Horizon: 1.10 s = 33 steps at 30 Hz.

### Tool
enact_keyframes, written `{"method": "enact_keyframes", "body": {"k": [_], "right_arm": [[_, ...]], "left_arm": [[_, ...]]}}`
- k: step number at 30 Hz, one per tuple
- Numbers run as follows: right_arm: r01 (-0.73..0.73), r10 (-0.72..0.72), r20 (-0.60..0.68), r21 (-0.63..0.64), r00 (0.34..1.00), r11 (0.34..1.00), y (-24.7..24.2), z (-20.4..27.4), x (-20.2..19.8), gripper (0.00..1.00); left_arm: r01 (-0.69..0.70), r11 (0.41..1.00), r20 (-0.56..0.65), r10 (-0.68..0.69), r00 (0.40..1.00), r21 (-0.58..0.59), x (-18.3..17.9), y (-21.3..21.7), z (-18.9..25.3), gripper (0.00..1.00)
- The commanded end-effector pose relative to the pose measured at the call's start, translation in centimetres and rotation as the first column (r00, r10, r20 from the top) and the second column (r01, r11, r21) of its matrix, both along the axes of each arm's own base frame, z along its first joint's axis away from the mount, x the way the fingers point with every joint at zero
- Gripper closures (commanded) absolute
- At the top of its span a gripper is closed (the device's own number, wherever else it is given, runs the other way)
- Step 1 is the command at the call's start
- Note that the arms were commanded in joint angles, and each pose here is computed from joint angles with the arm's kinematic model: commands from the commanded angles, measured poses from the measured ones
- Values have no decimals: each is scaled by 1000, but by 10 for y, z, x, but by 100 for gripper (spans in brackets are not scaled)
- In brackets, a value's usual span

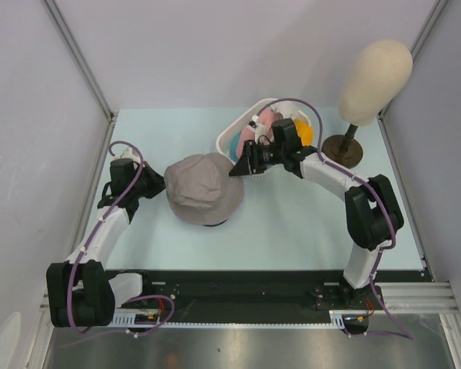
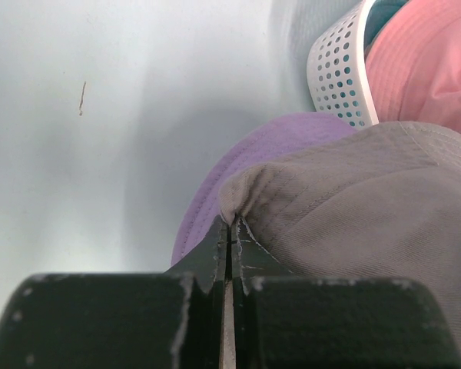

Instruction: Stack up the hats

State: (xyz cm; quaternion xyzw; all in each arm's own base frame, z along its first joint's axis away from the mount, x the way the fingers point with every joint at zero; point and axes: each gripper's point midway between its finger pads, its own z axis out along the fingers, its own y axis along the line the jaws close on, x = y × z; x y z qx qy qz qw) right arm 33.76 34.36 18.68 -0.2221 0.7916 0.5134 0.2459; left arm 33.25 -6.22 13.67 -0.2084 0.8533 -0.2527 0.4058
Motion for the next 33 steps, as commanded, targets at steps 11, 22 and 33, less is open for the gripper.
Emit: {"method": "enact_keyframes", "body": {"k": [11, 22, 33], "right_arm": [[117, -132, -64, -199, 989, 973, -13, -45, 16, 100], [158, -213, -89, -417, 973, 895, -31, -95, 15, 100], [210, -237, 0, -462, 971, 862, -38, -88, 19, 100]], "left_arm": [[2, 1000, 36, -3, 999, 30, 5, 6, 2, 100], [-36, 998, -36, 38, 999, 45, 2, 12, -22, 100], [-66, 995, -74, 72, 995, 80, -5, 20, -28, 100]]}}
